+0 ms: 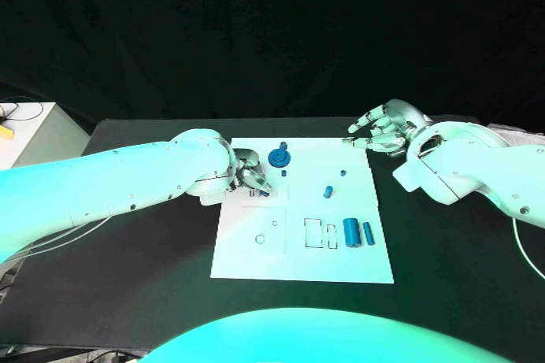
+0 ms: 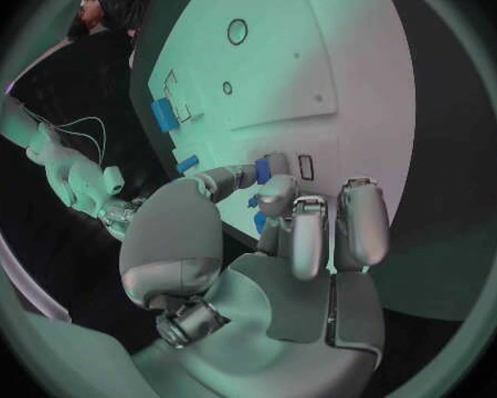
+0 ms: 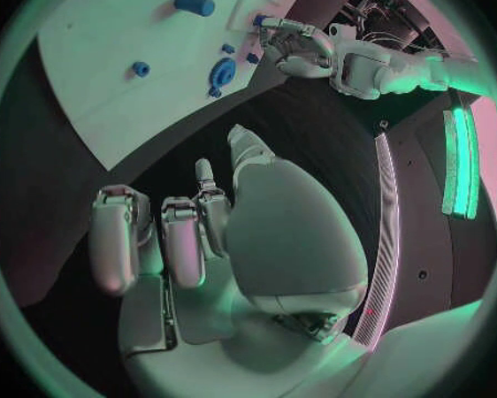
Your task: Assemble the parts on the task board
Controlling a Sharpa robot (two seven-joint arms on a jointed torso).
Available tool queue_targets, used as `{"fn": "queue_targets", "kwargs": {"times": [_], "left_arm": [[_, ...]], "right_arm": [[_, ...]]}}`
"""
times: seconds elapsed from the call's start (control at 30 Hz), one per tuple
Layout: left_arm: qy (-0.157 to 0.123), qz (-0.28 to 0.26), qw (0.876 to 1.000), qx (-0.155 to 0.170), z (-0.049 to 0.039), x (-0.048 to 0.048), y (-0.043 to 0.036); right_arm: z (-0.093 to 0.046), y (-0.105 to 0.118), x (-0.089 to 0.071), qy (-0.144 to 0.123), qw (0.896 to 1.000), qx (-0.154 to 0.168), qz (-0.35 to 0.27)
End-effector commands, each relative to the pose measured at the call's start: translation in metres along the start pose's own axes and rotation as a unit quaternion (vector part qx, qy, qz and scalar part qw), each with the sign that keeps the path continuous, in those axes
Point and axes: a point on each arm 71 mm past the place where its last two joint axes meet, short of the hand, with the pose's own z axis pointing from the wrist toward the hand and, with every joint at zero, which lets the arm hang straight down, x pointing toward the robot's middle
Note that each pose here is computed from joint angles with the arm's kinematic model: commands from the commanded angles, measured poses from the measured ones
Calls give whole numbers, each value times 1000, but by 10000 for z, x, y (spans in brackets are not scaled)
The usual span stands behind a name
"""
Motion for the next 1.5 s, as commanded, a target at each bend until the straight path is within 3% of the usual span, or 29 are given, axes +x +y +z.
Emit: {"fn": "queue_targets", "kwargs": {"times": [0.03,0.47,0.77,1.13,1.5], "left_arm": [[-4,-4,1000,1,3,-14,-6],[-3,-3,1000,9,-40,-77,-56],[45,9,999,7,-51,-110,-80],[93,11,996,0,13,-218,-125],[82,18,996,-7,65,-247,-151]], "right_arm": [[0,7,11,5,1000,-5,-7],[3,4,14,5,1000,-5,-8],[6,-5,24,7,1000,-4,-9],[9,-12,39,8,1000,-3,-9],[10,-12,43,8,1000,-3,-9]]}}
